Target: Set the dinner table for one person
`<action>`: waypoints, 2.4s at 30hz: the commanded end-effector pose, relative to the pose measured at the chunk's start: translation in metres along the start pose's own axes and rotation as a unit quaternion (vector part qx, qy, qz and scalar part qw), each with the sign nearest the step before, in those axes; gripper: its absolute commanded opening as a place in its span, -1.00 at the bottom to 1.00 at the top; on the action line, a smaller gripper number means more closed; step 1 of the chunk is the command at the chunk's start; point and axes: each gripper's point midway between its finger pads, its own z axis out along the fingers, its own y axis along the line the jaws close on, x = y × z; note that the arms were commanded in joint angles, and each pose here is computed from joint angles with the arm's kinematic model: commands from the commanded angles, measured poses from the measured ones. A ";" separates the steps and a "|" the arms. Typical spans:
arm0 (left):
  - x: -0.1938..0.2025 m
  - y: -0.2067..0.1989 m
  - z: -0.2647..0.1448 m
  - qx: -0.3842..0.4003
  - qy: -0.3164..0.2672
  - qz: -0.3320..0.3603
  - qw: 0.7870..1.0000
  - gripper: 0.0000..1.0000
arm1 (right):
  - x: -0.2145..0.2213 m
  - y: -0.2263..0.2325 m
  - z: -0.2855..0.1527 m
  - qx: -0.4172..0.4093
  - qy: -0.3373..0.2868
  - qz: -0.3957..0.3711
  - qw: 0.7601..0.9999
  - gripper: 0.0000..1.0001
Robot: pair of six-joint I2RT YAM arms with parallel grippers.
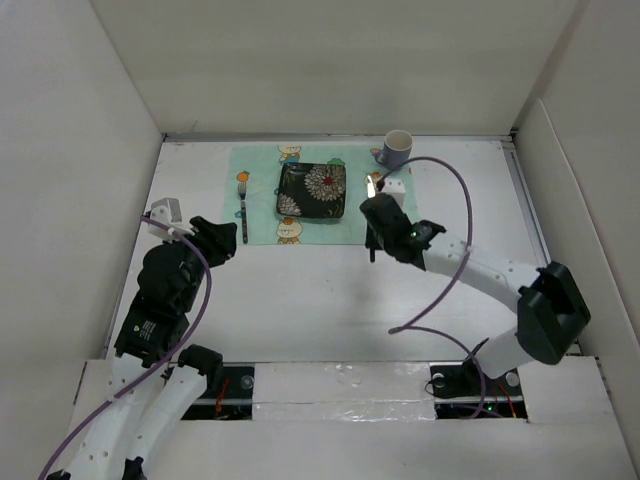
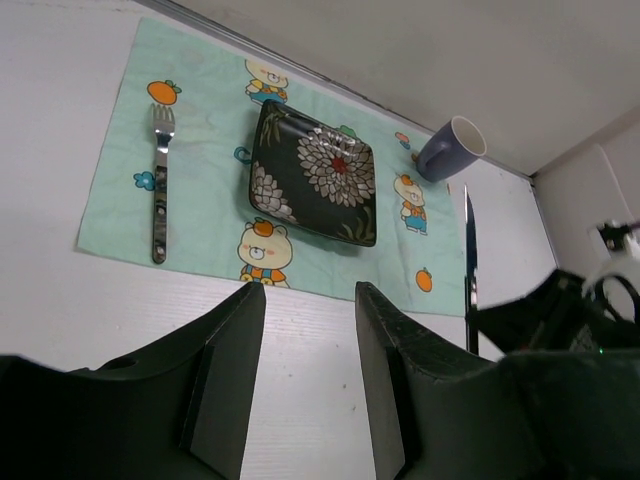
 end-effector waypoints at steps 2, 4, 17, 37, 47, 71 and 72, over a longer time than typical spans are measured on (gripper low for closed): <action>-0.009 -0.007 0.003 0.014 -0.014 0.005 1.000 -0.23 | -0.062 0.005 0.043 -0.030 -0.039 -0.047 0.998 -1.00; -0.008 -0.007 0.003 0.014 -0.013 0.006 1.000 -0.23 | -0.072 0.004 0.065 -0.025 -0.032 -0.047 0.998 -1.00; -0.004 -0.008 0.006 0.017 -0.003 0.009 1.000 -0.20 | -0.078 -0.043 0.152 -0.002 0.025 -0.039 0.999 -1.00; -0.005 -0.005 0.006 0.011 -0.007 0.013 1.000 -0.18 | -0.073 -0.049 0.146 -0.007 0.029 -0.008 1.000 -0.28; -0.011 -0.001 0.003 0.000 -0.024 0.010 1.000 -0.10 | -0.164 -0.020 0.015 -0.076 -0.112 -0.017 0.991 -0.19; -0.072 -0.008 -0.066 0.060 -0.187 -0.012 0.980 -0.09 | -0.140 -0.146 -0.246 -0.075 -0.445 0.178 0.874 0.35; -0.072 -0.008 -0.066 0.060 -0.185 -0.011 0.981 -0.09 | -0.142 -0.141 -0.242 -0.077 -0.440 0.174 0.877 0.36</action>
